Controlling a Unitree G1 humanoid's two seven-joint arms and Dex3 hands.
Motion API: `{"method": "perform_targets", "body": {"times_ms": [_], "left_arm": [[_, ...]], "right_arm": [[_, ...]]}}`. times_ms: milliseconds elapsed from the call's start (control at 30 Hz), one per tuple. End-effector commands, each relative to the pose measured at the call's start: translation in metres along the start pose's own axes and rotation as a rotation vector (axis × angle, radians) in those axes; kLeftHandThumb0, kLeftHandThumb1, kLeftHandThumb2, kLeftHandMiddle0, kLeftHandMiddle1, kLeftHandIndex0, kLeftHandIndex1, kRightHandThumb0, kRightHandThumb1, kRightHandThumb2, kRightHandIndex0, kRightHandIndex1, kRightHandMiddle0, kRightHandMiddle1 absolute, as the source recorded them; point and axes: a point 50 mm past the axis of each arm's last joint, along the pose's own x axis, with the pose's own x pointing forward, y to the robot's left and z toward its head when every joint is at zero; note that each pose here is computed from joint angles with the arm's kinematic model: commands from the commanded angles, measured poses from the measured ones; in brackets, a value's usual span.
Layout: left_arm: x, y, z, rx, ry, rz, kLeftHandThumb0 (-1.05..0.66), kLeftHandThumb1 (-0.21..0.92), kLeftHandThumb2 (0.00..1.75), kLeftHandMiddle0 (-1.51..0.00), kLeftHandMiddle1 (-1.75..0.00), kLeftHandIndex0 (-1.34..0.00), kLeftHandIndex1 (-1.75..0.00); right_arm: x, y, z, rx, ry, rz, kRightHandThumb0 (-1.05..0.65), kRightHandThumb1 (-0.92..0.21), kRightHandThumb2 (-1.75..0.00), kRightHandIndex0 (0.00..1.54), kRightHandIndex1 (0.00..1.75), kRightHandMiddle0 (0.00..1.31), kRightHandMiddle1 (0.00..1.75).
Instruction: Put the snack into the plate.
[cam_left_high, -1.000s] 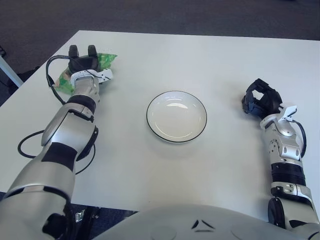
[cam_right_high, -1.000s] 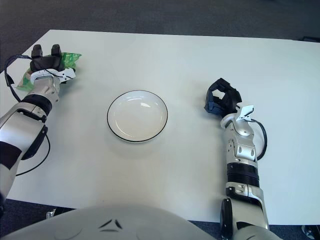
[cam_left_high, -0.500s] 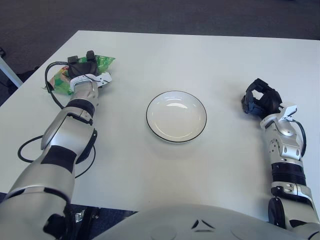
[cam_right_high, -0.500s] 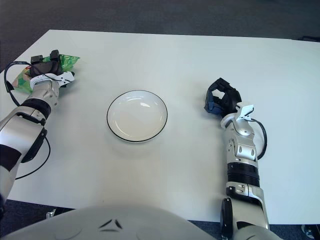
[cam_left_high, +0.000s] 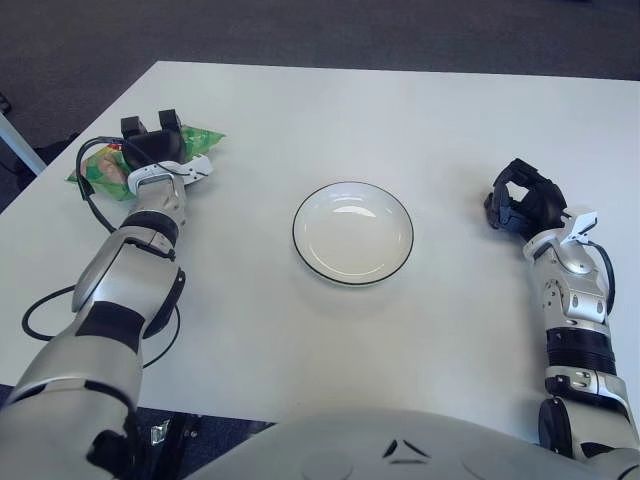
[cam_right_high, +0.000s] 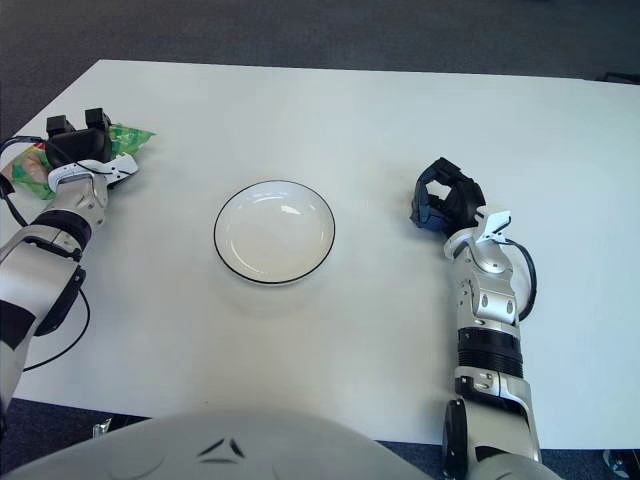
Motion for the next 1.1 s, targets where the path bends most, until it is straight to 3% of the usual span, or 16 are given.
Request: {"method": "perform_targets", "body": {"times_ms": [0,133,333,800,1067], "left_arm": [[-0.01,-0.013,-0.004,-0.033,0.01,-0.038,0.0,0.06,1.54,-0.83,-1.56,-0.6,-1.74],[-0.009,-0.012,0.001,-0.076,-0.001,-0.021,0.0,-0.04,1.62,-0.94,-1.47,-0.69,-1.74],[-0.007,-0.008,0.01,-0.133,-0.039,0.003,0.0,-0.08,1.64,-1.0,-1.4,-0.72,-1.75],[0.008,0.028,0.059,-0.238,-0.245,0.146,0.0,-0.06,1.69,-0.95,-1.57,-0.67,-1.75],[0.001,0.038,0.072,-0.34,-0.404,0.265,0.0,-0.06,1.69,-0.94,-1.59,-0.68,-1.75]], "right_arm": [[-0.011,-0.002,-0.03,0.01,0.155,0.004,-0.47,-0.34,-1.29,1.29,1.75,0.6,1.75],[-0.011,-0.002,-0.029,0.013,0.158,0.01,-0.47,-0.34,-1.29,1.29,1.75,0.6,1.75],[-0.012,-0.002,-0.029,0.007,0.163,0.021,-0.47,-0.34,-1.29,1.29,1.75,0.6,1.75],[-0.012,-0.003,-0.029,0.004,0.165,0.042,-0.47,-0.35,-1.28,1.28,1.75,0.59,1.75],[-0.011,-0.001,-0.028,0.003,0.167,0.047,-0.47,-0.35,-1.27,1.27,1.75,0.59,1.75]]}}
